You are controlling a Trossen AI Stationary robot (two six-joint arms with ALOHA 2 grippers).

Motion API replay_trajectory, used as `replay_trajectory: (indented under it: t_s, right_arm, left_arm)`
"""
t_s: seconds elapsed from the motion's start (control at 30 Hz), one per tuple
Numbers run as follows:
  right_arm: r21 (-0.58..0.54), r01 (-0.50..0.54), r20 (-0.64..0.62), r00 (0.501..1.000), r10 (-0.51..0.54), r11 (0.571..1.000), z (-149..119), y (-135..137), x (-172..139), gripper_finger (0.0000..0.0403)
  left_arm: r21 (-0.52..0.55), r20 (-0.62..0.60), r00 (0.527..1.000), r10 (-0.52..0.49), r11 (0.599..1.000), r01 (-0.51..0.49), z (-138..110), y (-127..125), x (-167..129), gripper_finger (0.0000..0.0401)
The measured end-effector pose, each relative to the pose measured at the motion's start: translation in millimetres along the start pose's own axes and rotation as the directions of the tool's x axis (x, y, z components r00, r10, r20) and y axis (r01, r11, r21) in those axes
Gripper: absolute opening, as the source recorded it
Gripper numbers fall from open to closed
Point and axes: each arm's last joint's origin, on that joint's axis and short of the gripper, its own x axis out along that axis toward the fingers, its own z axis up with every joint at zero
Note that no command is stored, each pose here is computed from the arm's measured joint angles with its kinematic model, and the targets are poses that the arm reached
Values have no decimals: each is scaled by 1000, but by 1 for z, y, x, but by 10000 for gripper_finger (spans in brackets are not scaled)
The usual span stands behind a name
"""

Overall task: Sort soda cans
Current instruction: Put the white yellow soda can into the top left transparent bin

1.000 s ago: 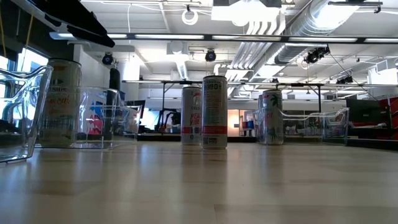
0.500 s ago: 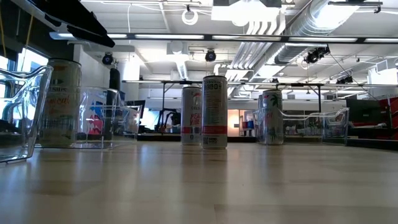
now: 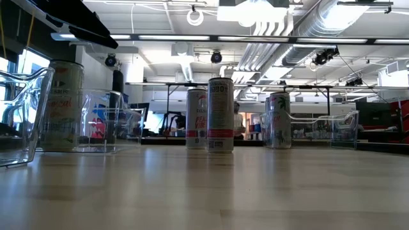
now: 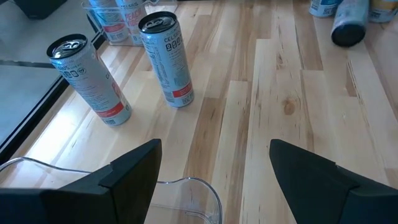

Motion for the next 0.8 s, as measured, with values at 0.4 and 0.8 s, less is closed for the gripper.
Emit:
replay_trajectory:
  t_s: [0.4, 0.8]
  right_arm:
    - [-184, -52, 16, 998, 56, 982, 14, 29, 25, 296]
    - [-351, 10, -134, 989, -61, 936, 25, 51, 76, 296]
  left_arm:
    - [1, 0, 1000, 0, 1000, 0, 0, 0, 0, 294]
    - [1, -1, 1000, 0, 1000, 0, 0, 0, 0, 294]
